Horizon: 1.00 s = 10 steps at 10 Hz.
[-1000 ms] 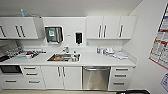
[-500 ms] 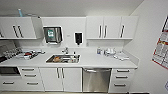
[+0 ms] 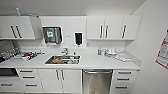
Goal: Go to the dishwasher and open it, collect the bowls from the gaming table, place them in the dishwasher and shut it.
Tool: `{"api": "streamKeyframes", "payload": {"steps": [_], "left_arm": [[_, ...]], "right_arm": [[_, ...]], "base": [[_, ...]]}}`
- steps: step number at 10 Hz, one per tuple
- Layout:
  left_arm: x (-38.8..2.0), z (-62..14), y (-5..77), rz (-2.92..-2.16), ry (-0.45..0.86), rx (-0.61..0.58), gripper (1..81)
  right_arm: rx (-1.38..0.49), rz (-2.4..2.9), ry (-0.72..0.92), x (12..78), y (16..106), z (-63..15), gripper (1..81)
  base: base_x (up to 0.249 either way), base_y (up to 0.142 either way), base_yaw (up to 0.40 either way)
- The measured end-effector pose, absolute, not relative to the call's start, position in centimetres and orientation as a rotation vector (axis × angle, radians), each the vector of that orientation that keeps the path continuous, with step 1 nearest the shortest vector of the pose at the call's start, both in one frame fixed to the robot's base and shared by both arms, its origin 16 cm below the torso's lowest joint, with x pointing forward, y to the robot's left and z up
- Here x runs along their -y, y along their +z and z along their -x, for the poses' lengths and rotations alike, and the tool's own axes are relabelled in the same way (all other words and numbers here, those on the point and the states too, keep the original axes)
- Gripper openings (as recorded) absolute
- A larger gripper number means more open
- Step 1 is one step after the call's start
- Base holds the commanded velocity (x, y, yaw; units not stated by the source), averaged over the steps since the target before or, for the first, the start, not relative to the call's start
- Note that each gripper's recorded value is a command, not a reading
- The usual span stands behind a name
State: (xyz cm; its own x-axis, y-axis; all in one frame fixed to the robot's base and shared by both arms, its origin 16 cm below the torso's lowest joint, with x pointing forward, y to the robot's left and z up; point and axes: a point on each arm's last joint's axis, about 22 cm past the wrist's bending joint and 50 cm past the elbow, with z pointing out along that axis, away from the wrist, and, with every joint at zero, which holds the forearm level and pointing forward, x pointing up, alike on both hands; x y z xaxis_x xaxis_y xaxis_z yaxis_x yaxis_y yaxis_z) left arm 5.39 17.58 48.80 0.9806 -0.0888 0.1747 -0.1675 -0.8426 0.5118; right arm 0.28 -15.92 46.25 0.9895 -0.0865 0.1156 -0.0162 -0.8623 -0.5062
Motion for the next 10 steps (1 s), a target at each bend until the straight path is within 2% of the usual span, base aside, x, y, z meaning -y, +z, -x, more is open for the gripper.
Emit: {"api": "streamKeyframes", "payload": {"steps": [2,10], "left_arm": [[-17.69,-5.2,48.78,-2.578,0.193,0.18,81.1],[-17.74,-5.42,48.79,-2.578,0.194,0.18,81.1]], "right_arm": [[-0.072,2.605,-0.18,15.81,46.26,-0.12,81.1],[-0.071,2.604,-0.188,15.74,46.27,-0.63,81.1]], "base": [[0.08,0.074,0.0],[0.086,0.0,0.0]]}}
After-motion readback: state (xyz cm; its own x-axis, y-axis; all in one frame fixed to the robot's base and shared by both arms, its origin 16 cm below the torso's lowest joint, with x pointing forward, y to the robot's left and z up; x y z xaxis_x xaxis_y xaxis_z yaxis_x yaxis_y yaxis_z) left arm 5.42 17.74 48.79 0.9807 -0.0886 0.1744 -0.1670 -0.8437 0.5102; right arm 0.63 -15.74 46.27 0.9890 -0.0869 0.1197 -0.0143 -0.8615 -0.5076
